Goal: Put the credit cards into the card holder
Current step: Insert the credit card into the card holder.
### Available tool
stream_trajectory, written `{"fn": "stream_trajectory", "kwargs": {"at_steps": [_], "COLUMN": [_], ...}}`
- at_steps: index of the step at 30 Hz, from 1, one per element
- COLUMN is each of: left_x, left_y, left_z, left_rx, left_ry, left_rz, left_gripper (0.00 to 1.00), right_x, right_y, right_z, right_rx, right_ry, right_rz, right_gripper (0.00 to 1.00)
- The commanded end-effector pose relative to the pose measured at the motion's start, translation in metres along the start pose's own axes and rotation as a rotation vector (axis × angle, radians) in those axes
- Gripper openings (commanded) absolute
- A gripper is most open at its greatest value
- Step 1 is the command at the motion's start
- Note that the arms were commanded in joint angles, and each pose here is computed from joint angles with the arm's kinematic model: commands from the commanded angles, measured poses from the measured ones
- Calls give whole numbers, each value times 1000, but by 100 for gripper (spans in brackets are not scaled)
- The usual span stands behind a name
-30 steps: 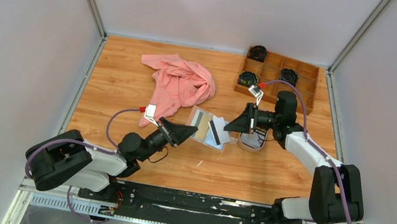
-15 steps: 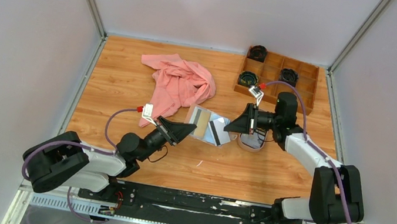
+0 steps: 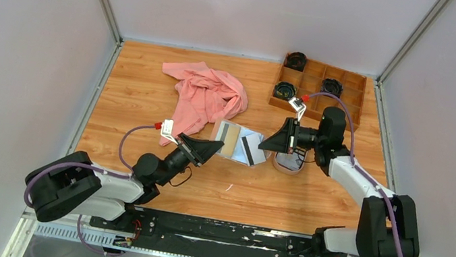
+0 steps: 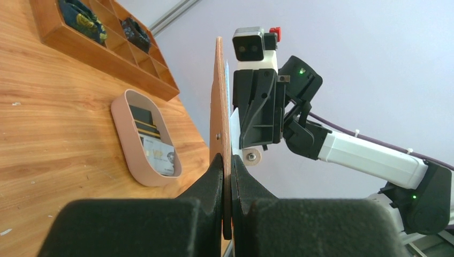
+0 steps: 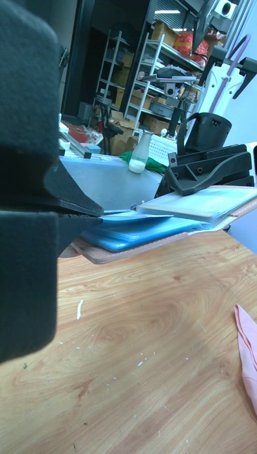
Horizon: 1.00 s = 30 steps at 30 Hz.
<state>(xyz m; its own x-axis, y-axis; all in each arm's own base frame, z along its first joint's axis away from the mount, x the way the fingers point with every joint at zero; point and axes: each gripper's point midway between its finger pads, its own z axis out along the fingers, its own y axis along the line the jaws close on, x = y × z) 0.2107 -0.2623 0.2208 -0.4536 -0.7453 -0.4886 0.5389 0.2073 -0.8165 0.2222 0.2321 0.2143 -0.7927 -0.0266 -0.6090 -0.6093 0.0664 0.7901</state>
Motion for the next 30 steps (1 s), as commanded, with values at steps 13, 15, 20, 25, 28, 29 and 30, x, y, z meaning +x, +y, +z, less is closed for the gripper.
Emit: {"fn": "stream_trajectory", "kwargs": {"at_steps": [13, 15, 20, 25, 28, 29, 30], "left_x": [-4, -2, 1, 2, 2, 2, 2], "left_y": [-12, -15, -17, -18, -19, -19, -19], "left_z": [9, 10, 11, 11, 12, 12, 12], "left_rx": [56, 66, 76, 80, 83, 85, 85], "left_ry": [-13, -8, 9, 11, 13, 13, 13], "left_rz": [29, 35, 39, 43, 45, 45, 46], "left_gripper": [0, 0, 0, 0, 0, 0, 0], "right_x": [3, 4, 4, 4, 4, 3, 3], "right_y": [13, 11, 6, 1, -1, -2, -2], "right_z": [3, 4, 6, 5, 5, 5, 5], "right_rx": [-53, -51, -37, -16, -9, -4, -2], "right_ry": [21, 23, 17, 13, 9, 5, 3], "right_rz": [-15, -6, 11, 22, 27, 30, 31], "right_gripper": [0, 0, 0, 0, 0, 0, 0]}}
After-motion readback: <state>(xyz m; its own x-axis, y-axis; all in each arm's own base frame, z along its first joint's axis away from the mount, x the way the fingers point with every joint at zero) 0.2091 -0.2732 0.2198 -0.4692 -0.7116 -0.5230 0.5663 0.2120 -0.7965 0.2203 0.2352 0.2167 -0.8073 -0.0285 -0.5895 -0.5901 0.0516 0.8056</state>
